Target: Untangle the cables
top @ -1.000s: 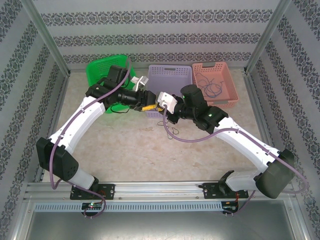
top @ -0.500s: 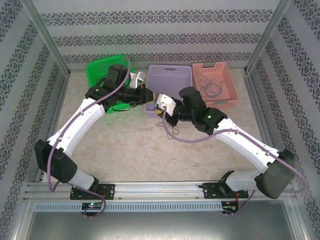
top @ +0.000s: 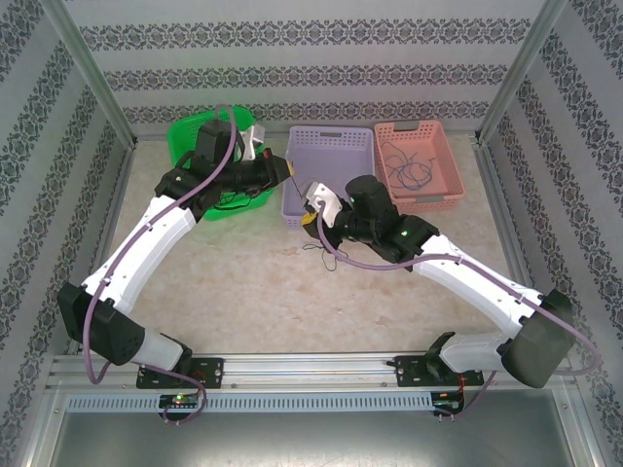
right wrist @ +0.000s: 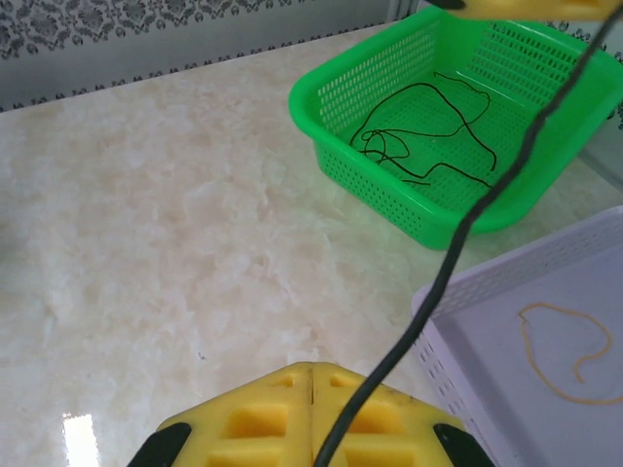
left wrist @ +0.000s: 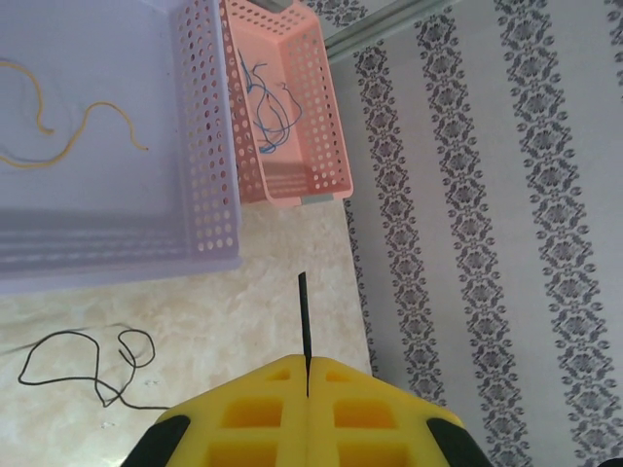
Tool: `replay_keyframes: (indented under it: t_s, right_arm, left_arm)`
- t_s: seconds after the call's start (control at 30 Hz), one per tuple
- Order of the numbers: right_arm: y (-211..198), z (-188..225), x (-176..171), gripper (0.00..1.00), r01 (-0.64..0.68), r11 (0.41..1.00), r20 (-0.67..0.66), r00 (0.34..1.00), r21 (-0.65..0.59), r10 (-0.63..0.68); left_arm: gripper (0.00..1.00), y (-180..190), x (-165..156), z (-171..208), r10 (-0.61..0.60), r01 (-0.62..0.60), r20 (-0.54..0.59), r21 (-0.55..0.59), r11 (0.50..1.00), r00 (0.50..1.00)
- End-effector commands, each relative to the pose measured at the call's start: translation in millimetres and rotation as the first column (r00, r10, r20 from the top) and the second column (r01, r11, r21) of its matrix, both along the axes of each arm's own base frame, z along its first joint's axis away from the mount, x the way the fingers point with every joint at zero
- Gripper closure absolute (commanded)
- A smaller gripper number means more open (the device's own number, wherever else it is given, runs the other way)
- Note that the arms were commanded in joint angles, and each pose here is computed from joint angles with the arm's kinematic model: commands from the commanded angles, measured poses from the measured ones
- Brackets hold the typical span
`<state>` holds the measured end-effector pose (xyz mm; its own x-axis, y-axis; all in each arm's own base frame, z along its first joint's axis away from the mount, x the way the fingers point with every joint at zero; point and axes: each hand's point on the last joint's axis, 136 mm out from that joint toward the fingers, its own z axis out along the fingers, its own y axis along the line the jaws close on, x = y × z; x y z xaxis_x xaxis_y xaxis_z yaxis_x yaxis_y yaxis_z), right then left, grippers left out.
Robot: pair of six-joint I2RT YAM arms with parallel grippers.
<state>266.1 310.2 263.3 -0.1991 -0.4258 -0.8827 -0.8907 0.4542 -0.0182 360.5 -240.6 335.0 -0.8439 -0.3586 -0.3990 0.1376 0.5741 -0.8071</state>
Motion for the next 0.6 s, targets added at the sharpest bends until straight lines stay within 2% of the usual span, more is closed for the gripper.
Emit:
replay_keyframes:
  t_s: [0.0,0.13,0.3,0.37,0.5,0.57]
  right_arm:
    - [1.9,14.8,-2.1,1.00,0.018,0.998,-0.013,1.000,0.056,-0.018]
    - [2.9,18.8,-0.1,1.00,-0.009,0.999,-0.007,1.000,0.033,0.009]
    - [2.5,15.9,-1.9,1.00,-0.062,0.998,0.005,0.998,0.002,0.062]
    - [2.6,15.4,-4.3,1.00,-0.086,0.996,0.009,0.996,-0.007,0.086]
    - [2.6,12.5,-9.6,1.00,-0.131,0.991,0.009,0.991,-0.028,0.131]
    - [0.6,11.0,-9.2,1.00,-0.136,0.990,0.005,0.991,-0.032,0.137]
  left_arm:
    - [1.00,3.9,1.6,-4.5,0.035,-0.038,-0.066,-0.044,0.998,0.997]
    - [1.00,-6.3,-11.1,-26.8,-0.026,0.011,-0.195,-0.080,0.997,0.980]
    - [0.98,-7.4,-24.3,-34.0,-0.048,0.025,-0.276,-0.085,0.996,0.960]
    - [0.89,-9.7,-28.5,-32.8,-0.069,0.039,-0.296,-0.104,0.994,0.953]
    - [0.61,-11.1,-38.8,-33.7,-0.104,0.074,-0.330,-0.103,0.992,0.938]
    - [0.53,-12.1,-43.9,-33.3,-0.124,0.094,-0.341,-0.105,0.990,0.932]
